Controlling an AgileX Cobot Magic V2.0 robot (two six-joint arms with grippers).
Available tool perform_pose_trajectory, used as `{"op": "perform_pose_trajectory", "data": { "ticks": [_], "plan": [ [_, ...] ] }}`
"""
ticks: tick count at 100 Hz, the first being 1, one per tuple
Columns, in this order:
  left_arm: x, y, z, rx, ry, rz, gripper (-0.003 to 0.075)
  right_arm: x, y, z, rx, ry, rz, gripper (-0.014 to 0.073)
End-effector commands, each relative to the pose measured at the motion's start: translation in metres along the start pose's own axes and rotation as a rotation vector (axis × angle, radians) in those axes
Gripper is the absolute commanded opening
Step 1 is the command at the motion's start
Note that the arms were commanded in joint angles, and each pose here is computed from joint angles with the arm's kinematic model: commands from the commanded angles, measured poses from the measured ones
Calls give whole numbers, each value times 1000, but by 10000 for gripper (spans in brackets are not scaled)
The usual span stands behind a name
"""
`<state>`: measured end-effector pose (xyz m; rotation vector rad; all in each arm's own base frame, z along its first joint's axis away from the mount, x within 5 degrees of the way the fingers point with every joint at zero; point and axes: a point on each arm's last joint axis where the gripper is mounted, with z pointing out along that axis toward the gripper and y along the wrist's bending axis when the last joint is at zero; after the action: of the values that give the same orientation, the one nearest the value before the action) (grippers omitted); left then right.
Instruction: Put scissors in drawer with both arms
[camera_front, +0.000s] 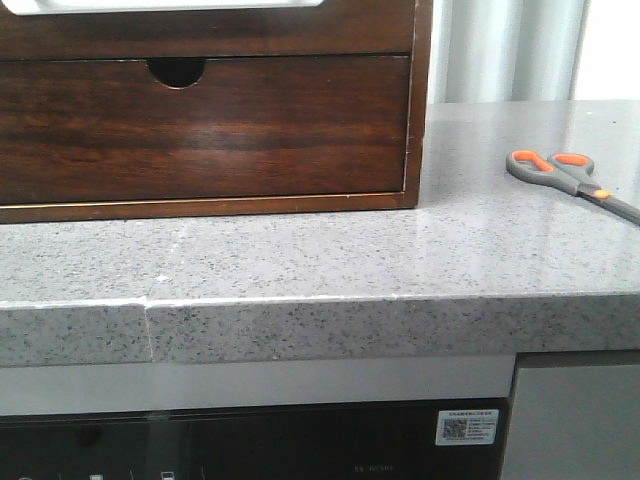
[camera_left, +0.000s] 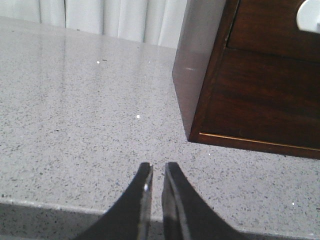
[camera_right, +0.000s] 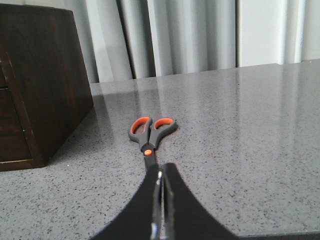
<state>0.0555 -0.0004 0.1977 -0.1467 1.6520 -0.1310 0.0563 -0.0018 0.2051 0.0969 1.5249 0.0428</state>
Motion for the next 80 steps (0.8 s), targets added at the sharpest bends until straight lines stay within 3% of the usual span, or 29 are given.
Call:
{"op": "perform_pose_trajectory", "data": {
  "ticks": [1, 29, 49, 80],
  "plan": [
    [-19, -3, -4, 17, -134, -6, 3, -4, -1, -1, 13, -74, -16, -124],
    [-22, -3, -4, 21, -167, -11, 3, -4, -1, -1, 13, -76, -14, -124],
    [-41, -6, -9, 30, -224, -10, 3, -26, 2, -4, -3, -70, -10, -123],
    [-88, -15, -2, 22, -160, 5, 3, -55, 7, 12, -13, 114, -10, -123]
  ]
}}
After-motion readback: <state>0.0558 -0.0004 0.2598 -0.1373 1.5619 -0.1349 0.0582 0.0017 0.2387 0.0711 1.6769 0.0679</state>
